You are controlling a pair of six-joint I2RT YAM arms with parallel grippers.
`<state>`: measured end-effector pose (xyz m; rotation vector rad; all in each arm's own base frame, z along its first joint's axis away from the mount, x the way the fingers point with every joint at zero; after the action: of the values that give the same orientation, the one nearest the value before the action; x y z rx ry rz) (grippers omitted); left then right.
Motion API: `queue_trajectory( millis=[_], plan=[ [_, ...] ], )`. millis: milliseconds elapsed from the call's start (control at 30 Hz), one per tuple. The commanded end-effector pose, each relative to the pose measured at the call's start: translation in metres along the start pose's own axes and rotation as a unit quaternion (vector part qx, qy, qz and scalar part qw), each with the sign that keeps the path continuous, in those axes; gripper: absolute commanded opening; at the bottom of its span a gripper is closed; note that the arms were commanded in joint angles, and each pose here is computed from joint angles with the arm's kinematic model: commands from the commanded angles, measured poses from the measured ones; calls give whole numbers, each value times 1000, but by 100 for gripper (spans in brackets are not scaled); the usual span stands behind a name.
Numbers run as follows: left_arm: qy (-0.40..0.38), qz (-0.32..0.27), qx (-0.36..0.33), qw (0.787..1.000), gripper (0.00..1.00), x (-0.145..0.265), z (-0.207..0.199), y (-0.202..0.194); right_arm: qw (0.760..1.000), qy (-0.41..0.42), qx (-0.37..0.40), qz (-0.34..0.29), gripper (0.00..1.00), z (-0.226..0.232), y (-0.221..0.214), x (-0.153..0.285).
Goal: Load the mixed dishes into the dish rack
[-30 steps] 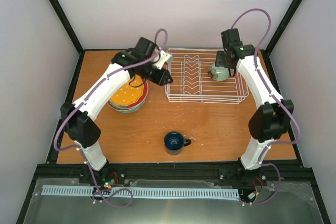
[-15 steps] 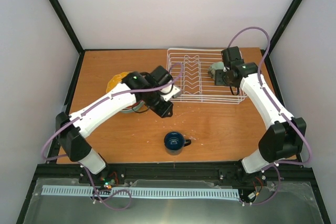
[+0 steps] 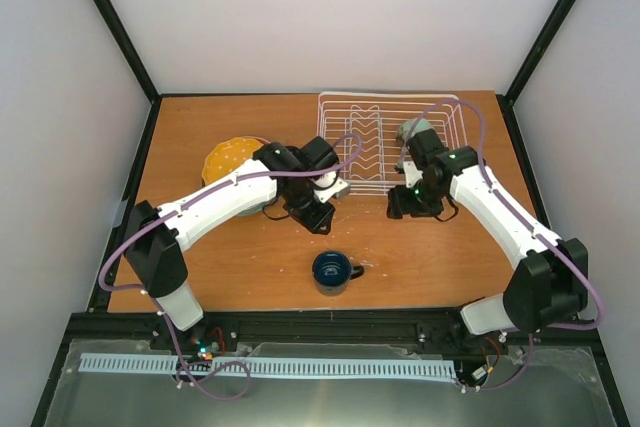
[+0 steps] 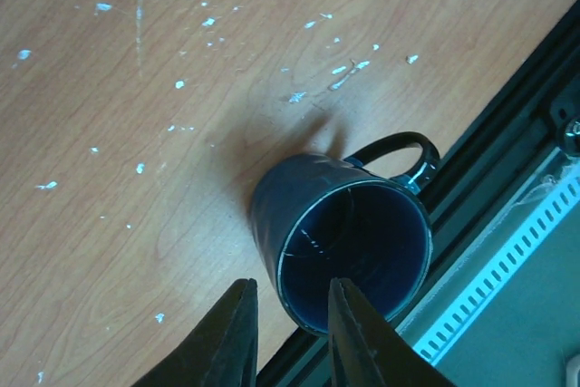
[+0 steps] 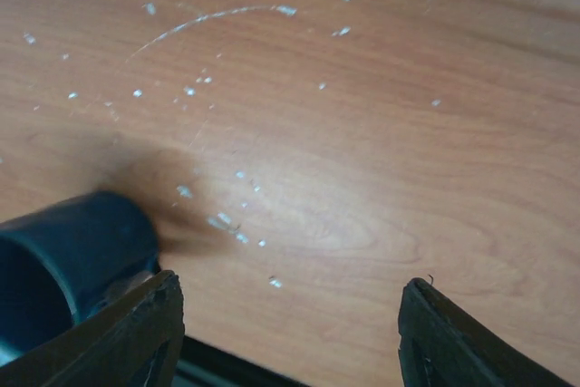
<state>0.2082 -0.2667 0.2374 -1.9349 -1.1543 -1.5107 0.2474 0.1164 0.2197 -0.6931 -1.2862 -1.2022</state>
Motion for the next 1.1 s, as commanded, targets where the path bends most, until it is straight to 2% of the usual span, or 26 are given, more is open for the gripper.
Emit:
queue_trajectory(
  millis=[0, 267, 467, 800, 1067],
  plan=[
    [-39, -2, -23, 999, 24, 5, -15, -5, 997, 68, -8, 21, 65, 13, -16, 7],
    [-46, 29, -7, 999, 28, -10, -15, -14, 974, 193, -40, 111, 66, 31, -36, -8],
    [-38, 38, -6, 999, 28, -15, -15, -5, 959, 226, -66, 155, 67, 35, -43, -19],
    [-58, 84, 18, 995, 25, -29, -14, -20, 942, 246, -97, 207, 66, 37, -58, -42],
    [-64, 103, 15, 992, 26, -35, -18, -31, 943, 243, -97, 207, 66, 36, -53, -45]
  ],
)
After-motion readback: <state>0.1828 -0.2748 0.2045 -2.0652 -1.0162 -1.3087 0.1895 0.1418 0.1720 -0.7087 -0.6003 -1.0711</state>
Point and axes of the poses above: each gripper's point midway between its finger pads, its own x axis back along the fingers, its own z axis along the line the jaws close on, y = z × x, the point moved 8 cm from there along x, back along the fingers, and after that the axes turned 7 degrees about x, right-handed, at the moved point
